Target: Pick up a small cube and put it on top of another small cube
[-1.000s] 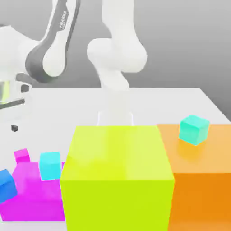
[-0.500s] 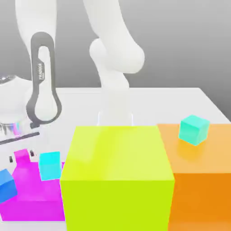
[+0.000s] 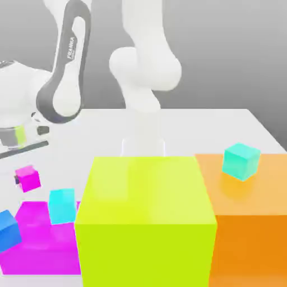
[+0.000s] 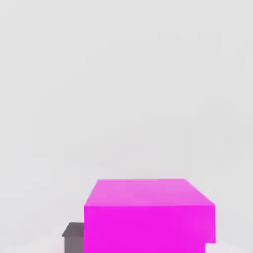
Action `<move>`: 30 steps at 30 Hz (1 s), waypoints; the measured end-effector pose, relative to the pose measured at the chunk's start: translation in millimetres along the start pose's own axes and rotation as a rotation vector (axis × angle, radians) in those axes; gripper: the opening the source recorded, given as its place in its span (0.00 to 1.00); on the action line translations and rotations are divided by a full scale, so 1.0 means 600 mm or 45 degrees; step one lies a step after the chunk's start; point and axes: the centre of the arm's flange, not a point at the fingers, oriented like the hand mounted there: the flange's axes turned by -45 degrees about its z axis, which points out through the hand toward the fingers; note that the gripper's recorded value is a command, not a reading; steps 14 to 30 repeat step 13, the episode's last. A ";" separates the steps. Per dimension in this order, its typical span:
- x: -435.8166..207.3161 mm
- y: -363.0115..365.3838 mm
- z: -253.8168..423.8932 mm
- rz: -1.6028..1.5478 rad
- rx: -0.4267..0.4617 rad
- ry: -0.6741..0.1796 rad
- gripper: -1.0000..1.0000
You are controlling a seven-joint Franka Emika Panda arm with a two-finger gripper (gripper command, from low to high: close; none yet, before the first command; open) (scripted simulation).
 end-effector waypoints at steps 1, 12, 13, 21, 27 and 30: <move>-0.024 0.000 -0.021 -0.062 -0.001 0.000 0.00; -0.160 0.025 -0.014 -0.399 -0.011 0.029 1.00; -0.160 0.025 -0.014 -0.399 -0.011 0.029 1.00; -0.160 0.025 -0.014 -0.399 -0.011 0.029 1.00; -0.160 0.025 -0.014 -0.399 -0.011 0.029 1.00; -0.160 0.025 -0.014 -0.399 -0.011 0.029 1.00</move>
